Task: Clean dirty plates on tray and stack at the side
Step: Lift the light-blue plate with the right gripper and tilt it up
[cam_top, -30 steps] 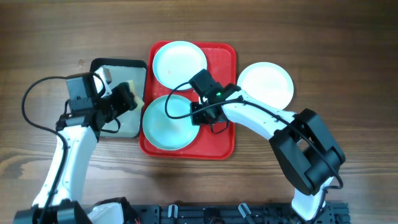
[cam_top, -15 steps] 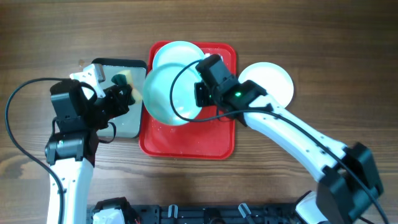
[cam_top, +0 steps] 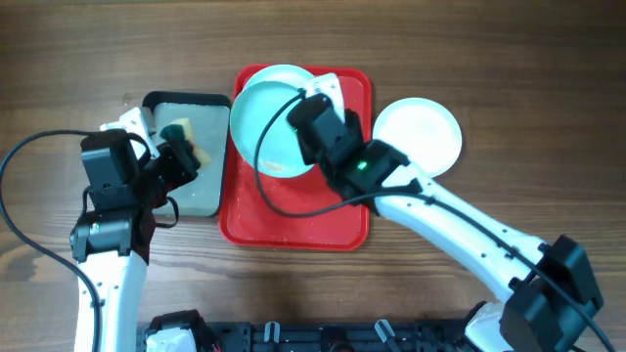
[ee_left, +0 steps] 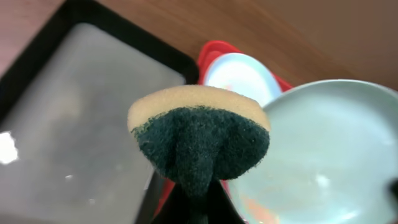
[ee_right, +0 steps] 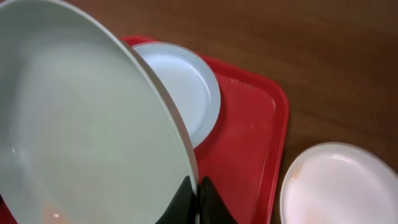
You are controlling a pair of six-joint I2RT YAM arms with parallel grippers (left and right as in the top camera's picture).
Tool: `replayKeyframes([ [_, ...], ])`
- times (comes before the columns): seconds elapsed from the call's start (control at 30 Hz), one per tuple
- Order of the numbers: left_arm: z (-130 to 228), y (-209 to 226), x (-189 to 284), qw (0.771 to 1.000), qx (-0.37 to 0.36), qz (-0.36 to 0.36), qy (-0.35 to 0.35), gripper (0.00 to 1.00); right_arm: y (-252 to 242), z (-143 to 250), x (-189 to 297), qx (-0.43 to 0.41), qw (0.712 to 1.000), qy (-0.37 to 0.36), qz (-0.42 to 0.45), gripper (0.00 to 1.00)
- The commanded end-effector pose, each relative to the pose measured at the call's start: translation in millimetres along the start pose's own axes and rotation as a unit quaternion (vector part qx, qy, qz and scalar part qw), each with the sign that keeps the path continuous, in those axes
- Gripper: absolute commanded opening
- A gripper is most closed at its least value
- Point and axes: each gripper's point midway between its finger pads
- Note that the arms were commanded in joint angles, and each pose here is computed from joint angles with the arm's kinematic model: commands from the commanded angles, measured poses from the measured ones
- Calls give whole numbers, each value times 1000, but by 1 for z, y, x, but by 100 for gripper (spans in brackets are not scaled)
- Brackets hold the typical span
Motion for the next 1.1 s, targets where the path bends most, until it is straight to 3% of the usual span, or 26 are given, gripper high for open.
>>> replayKeyframes([
  [0.0, -8, 16, 1, 999, -8, -41, -26, 4, 1, -17, 19, 75, 993, -43, 84, 4],
  [0.43, -5, 31, -11, 997, -2, -73, -14, 4, 38, -29, 79, 199, 957, -100, 186, 4],
  [1.07, -5, 31, -11, 997, -2, -73, -14, 4, 48, -32, 84, 192, 959, -114, 176, 4],
])
Point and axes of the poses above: each gripper's point midway between its finger pads, its own x axis back along the fingers, its own y axis along the line the jaws close on, z = x × y, and after that the axes turned 11 degrees about x, right-handed
